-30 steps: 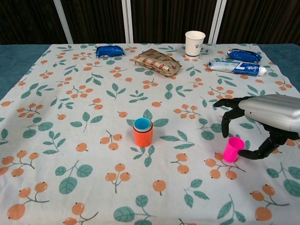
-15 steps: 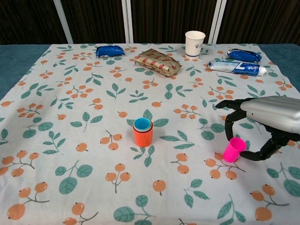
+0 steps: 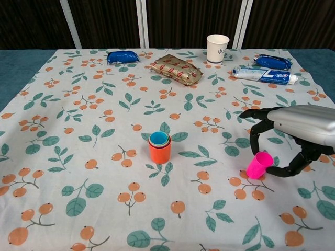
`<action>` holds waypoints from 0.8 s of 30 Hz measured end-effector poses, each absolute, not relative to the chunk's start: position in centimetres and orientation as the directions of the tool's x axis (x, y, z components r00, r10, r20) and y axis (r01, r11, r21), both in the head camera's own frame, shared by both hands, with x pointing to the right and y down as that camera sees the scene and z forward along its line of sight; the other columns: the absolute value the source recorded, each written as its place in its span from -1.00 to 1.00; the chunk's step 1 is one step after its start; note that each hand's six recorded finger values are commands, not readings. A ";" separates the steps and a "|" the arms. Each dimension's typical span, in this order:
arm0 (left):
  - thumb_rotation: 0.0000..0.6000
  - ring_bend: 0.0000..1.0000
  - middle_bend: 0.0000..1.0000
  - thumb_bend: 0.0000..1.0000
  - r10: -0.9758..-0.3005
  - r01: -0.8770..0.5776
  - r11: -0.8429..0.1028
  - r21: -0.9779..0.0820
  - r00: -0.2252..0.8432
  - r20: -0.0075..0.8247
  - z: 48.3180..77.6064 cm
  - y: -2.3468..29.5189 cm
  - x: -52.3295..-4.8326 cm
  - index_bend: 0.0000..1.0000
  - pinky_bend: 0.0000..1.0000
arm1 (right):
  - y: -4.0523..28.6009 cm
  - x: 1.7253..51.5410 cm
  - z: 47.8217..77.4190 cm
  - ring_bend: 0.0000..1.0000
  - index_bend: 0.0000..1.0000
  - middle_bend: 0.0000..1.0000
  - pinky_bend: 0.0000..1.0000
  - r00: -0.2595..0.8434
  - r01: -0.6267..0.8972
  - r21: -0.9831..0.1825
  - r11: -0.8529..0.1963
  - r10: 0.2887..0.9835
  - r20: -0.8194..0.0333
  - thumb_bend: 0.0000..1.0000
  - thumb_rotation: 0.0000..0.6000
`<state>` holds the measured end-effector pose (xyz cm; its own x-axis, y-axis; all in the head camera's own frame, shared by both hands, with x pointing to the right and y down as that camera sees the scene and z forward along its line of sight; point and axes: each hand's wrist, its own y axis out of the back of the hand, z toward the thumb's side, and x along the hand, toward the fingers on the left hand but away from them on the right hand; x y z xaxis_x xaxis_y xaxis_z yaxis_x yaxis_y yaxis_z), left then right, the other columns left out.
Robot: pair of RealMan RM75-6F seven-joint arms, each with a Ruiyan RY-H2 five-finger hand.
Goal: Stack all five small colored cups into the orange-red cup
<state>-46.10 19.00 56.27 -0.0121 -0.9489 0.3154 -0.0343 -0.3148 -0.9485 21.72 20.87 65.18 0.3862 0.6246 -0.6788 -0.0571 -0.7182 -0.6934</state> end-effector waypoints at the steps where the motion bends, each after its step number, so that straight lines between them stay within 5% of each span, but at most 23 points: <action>1: 1.00 -1.00 -0.89 -0.68 -0.949 -0.034 -0.315 -0.949 -0.012 0.315 56.3 19.0 -46.1 -0.84 -0.93 | 20.7 21.6 65.0 -0.86 0.03 -0.94 -0.82 0.389 -0.056 -0.697 -0.715 0.627 -0.675 -0.20 1.00; 24: 1.00 -1.00 -0.89 -0.68 -0.951 -0.035 -0.308 -0.951 -0.019 0.308 56.1 18.9 -46.3 -0.84 -0.93 | 13.8 12.7 61.0 -0.86 0.03 -0.94 -0.81 0.513 -0.019 -0.697 -0.717 0.592 -0.622 -0.20 1.00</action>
<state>-46.33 18.91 56.09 -0.0195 -0.9511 0.3084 -0.0347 -0.3076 -0.9509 12.67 13.78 61.02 0.5126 0.5916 -0.6223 -0.0189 -0.7168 -0.6970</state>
